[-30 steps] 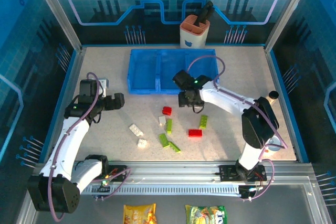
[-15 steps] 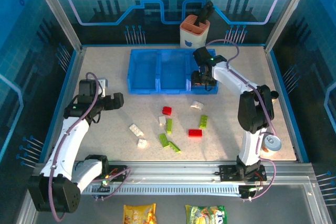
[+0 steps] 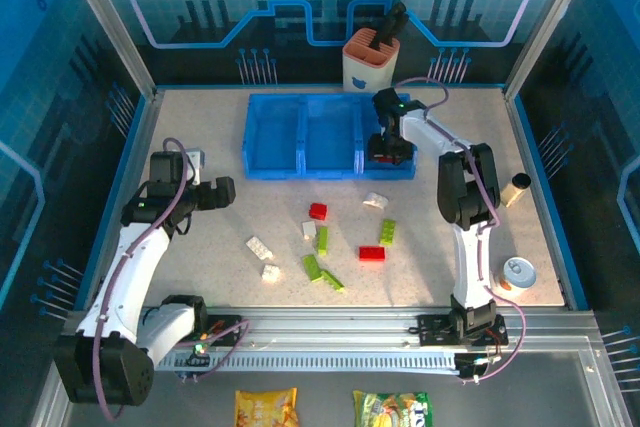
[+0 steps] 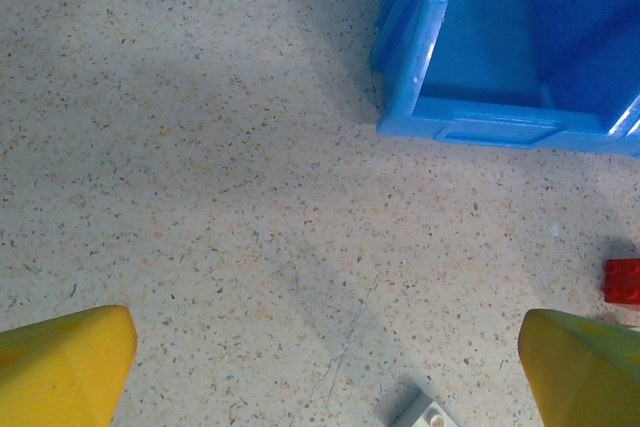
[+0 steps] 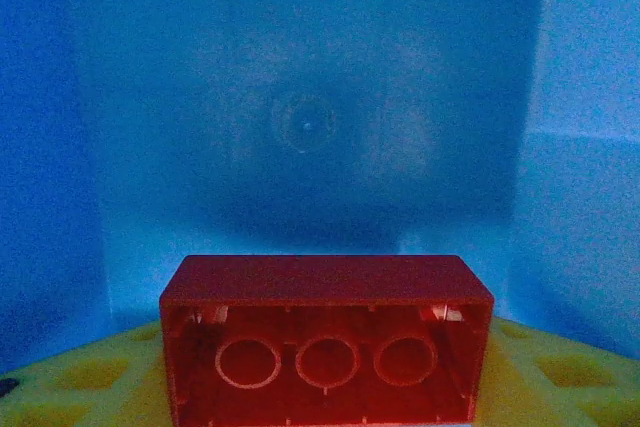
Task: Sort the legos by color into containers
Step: Place the lego in the container.
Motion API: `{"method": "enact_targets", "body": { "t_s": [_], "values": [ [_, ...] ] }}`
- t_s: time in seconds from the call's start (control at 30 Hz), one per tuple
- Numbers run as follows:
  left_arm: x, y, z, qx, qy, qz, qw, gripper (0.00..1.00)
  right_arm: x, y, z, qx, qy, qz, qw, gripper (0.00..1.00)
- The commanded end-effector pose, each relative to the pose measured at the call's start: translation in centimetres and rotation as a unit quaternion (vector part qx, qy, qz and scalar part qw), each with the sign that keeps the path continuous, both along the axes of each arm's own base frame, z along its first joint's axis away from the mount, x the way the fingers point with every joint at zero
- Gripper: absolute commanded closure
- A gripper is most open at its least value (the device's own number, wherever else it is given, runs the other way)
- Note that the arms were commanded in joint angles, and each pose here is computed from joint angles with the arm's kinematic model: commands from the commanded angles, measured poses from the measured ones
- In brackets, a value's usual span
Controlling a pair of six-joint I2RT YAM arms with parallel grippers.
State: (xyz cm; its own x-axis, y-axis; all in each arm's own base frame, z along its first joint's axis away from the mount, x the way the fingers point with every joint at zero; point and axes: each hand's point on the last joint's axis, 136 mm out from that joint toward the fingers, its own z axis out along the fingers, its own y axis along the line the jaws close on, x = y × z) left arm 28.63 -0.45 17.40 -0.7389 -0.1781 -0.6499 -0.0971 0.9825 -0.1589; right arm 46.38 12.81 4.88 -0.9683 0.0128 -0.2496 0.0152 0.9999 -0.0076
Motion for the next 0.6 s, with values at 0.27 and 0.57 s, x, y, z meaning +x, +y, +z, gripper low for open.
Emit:
{"method": "enact_targets", "body": {
  "t_s": [0.27, 0.57],
  "values": [
    [-0.1, 0.3, -0.4, 0.008, 0.004, -0.004, 1.000, 0.01, 0.4, -0.5, -1.8, 0.006, 0.021, 0.004, 1.000, 0.30],
    [-0.1, 0.2, -0.6, 0.007, 0.008, -0.005, 1.000, 0.01, 0.5, -0.3, 1.2, 0.011, 0.000, 0.008, 1.000, 0.26]
  ]
}}
